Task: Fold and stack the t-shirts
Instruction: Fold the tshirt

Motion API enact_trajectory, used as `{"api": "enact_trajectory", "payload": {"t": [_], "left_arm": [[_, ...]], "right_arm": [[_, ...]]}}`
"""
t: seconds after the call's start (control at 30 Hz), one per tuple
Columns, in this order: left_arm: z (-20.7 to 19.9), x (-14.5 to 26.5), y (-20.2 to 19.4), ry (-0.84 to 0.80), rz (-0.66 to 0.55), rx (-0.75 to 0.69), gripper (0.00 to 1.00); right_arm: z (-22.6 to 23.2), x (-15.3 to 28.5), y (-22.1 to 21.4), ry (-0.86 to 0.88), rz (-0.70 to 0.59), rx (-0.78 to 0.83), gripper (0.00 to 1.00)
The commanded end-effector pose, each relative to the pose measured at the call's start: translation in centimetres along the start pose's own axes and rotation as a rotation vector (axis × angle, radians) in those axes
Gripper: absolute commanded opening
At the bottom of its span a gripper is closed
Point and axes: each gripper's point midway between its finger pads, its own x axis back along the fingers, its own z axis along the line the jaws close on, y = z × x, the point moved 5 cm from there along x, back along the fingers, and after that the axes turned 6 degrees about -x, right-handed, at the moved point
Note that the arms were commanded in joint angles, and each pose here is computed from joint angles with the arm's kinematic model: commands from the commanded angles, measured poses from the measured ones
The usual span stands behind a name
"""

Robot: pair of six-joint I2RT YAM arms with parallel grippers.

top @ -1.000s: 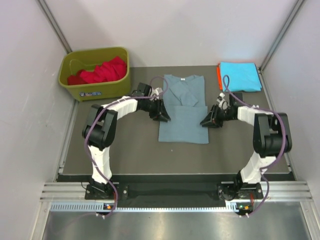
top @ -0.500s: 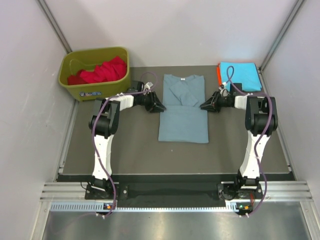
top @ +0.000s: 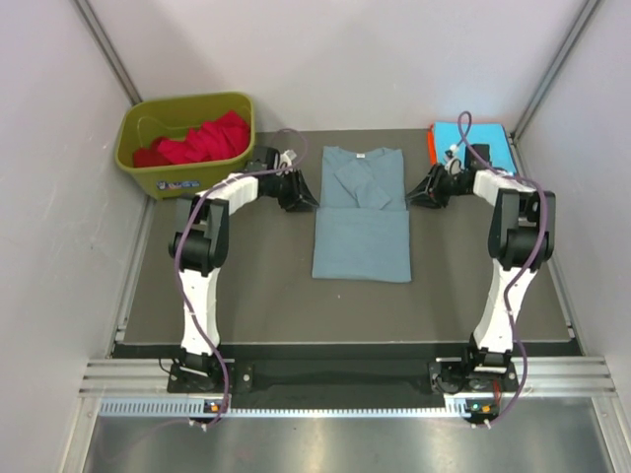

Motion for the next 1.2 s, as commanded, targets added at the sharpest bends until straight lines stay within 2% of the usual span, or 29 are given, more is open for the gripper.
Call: {"api": "enact_trajectory", "payload": {"t": [0.0, 0.07, 0.1, 0.17, 0.23, 0.27, 0.3, 0.4, 0.53, 0.67, 0.73, 0.77, 0.87, 1.0, 1.03, 1.07, 1.13, 1.17], "left_arm": [[-5.2, 3.7, 0.6, -0.039, -0.065, -0.087, 0.4], [-6.7, 3.7, -1.0, -0.073, -0.062, -0.1, 0.4], [-7.2, 3.7, -1.6, -0.083, -0.054, -0.084, 0.4], [-8.4, 3.4, -3.4, -0.111, -0.042, -0.09, 0.39], [-8.9, 2.9, -4.7, -0.147, -0.024, -0.058, 0.39], [-8.6, 2.3, -6.1, -0.159, 0.001, -0.039, 0.39], [-8.8, 1.9, -6.1, -0.183, -0.012, -0.025, 0.39], [-7.5, 1.0, -7.6, -0.189, 0.003, 0.017, 0.38], [-5.0, 0.6, -9.1, -0.112, 0.03, 0.025, 0.38], [-1.6, 1.2, -11.2, -0.007, 0.1, 0.063, 0.37], [-1.1, 2.1, -12.1, 0.042, 0.139, 0.028, 0.36], [-1.9, 2.9, -11.7, 0.07, 0.121, -0.019, 0.37], [-3.8, 5.0, -11.7, 0.074, 0.107, -0.088, 0.37], [-6.6, 6.5, -11.9, 0.018, 0.048, -0.06, 0.38], [-7.1, 6.6, -12.5, 0.002, 0.046, -0.056, 0.38], [-7.6, 6.2, -12.2, -0.027, 0.018, -0.065, 0.39], [-8.0, 5.6, -12.8, -0.058, 0.031, -0.015, 0.39], [-7.6, 4.8, -13.4, -0.067, 0.051, 0.009, 0.39]], "right_arm": [[3.8, 4.9, -1.0, -0.028, -0.068, 0.11, 0.35], [4.8, 6.1, -2.3, -0.014, -0.086, 0.139, 0.36], [3.9, 5.8, -4.0, -0.023, -0.055, 0.114, 0.37], [5.0, 6.1, -6.0, 0.044, -0.045, 0.138, 0.37], [3.9, 4.7, -9.8, 0.07, 0.028, 0.086, 0.38], [4.0, 4.7, -10.8, 0.096, 0.034, 0.088, 0.38], [3.7, 3.0, -13.4, 0.129, 0.092, 0.114, 0.38], [2.4, 1.2, -16.6, 0.143, 0.154, 0.1, 0.37], [-0.7, 0.6, -18.2, 0.11, 0.18, 0.059, 0.36], [-3.9, 2.1, -18.4, -0.001, 0.168, 0.017, 0.36], [-4.2, 3.6, -18.5, -0.046, 0.162, 0.035, 0.36], [-4.2, 4.0, -18.4, -0.076, 0.152, 0.059, 0.36], [-2.1, 5.2, -17.9, -0.075, 0.126, 0.124, 0.37], [2.2, 4.0, -18.9, 0.006, 0.14, 0.208, 0.37], [2.8, 3.3, -19.3, 0.023, 0.156, 0.171, 0.36], [4.1, 2.1, -19.9, 0.081, 0.17, 0.206, 0.33], [4.2, 0.2, -20.9, 0.103, 0.219, 0.127, 0.3], [4.5, -0.4, -21.4, 0.126, 0.248, 0.112, 0.24]]}}
